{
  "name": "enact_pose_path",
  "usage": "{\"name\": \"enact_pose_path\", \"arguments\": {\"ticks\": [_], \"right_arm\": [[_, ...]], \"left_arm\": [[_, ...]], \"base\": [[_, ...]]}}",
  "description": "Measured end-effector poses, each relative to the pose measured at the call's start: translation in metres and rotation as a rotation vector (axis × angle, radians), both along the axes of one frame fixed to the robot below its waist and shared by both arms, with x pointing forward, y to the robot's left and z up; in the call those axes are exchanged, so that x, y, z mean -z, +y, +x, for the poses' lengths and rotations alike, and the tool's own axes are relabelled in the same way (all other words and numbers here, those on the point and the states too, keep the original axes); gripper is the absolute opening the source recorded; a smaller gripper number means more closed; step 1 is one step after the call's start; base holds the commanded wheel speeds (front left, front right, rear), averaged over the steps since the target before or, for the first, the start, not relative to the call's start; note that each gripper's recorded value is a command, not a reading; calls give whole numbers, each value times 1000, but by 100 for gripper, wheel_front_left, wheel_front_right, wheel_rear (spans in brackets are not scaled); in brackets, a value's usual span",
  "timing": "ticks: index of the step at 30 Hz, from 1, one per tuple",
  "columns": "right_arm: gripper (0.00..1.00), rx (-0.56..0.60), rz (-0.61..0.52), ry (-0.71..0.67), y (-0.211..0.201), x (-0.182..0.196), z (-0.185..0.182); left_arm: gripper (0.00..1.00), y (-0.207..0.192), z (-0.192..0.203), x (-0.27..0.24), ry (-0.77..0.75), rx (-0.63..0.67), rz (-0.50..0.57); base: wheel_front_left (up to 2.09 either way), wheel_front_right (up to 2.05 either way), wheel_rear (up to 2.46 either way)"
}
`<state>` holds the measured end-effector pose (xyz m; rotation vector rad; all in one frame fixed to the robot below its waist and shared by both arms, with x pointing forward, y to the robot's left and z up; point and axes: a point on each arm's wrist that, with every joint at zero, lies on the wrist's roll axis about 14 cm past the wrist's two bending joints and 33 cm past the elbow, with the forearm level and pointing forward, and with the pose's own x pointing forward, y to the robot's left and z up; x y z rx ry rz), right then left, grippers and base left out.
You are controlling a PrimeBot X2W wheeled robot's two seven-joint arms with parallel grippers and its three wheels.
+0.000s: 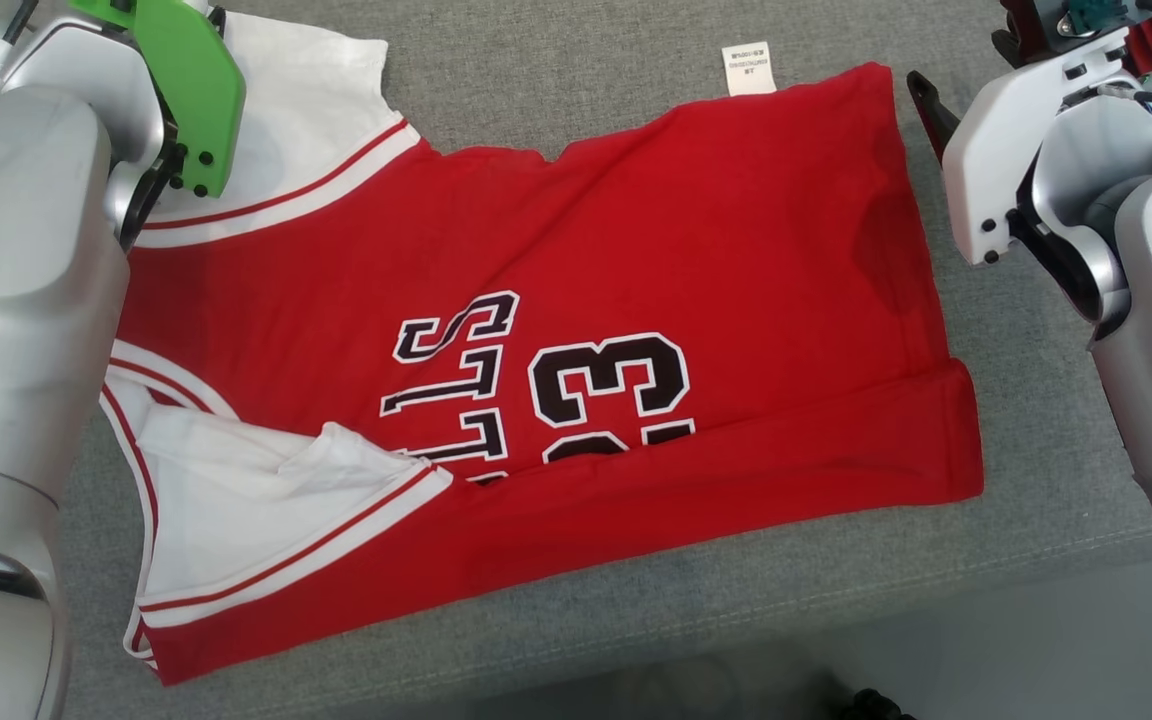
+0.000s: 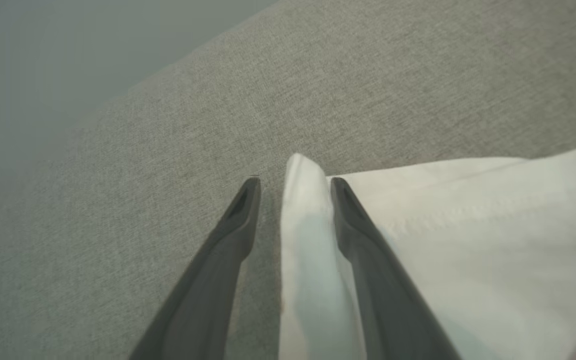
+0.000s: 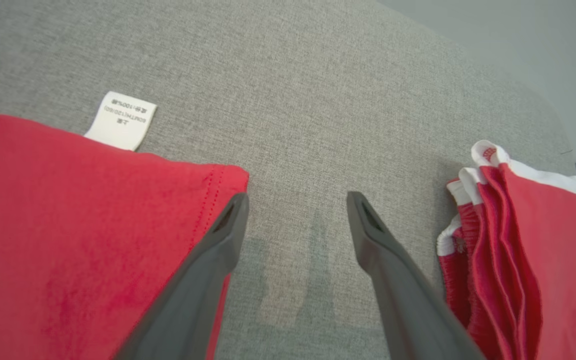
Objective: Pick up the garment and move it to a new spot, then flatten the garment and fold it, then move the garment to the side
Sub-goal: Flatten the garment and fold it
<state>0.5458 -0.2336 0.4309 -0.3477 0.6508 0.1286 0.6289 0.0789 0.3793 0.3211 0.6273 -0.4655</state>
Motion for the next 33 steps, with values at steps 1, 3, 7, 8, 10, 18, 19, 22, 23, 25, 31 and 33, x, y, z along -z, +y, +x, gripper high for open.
{"name": "enact_pose_path", "arguments": {"ticks": [1, 3, 7, 8, 10, 18, 19, 22, 23, 25, 31, 33], "right_arm": [[100, -1, 1, -1, 0, 0, 0], [100, -2, 2, 0, 1, 0, 0], [100, -6, 3, -6, 3, -3, 2], [100, -7, 3, -10, 3, -5, 2], [100, -8, 3, -14, 3, -8, 2], [100, -10, -4, -20, 1, -9, 6], [100, -6, -2, -26, -1, -10, 8], [100, 2, -2, -31, -4, -7, 8], [100, 5, 0, -22, -5, -4, 6], [100, 9, 4, -17, -5, -1, 3], [100, -3, 28, -44, 6, -4, 7], [100, -8, 32, -29, 9, 0, 6]], "left_arm": [[75, 1, 0, 0, 3, -4, 1], [84, 3, 0, -1, 2, -12, 0], [83, 6, 2, -7, 4, -30, -9], [81, 6, 1, -7, 9, -30, -7], [61, 6, -1, -6, 29, -35, -9], [0, -1, 1, -5, 28, -27, -23], [0, -3, 1, -5, 24, -25, -25], [0, -11, -3, -5, 20, -12, -39], [0, -13, -5, -4, 25, -11, -42], [0, -14, -10, -2, 33, -11, -44], [0, -16, -17, -1, 41, -9, -47], [0, -14, -18, -1, 43, -11, -47]], "base": [[0, 0, 0], [0, 0, 0], [0, 0, 0], [0, 0, 0], [0, 0, 0], [0, 0, 0], [0, 0, 0], [0, 0, 0], [0, 0, 0], [0, 0, 0], [0, 0, 0], [0, 0, 0]]}}
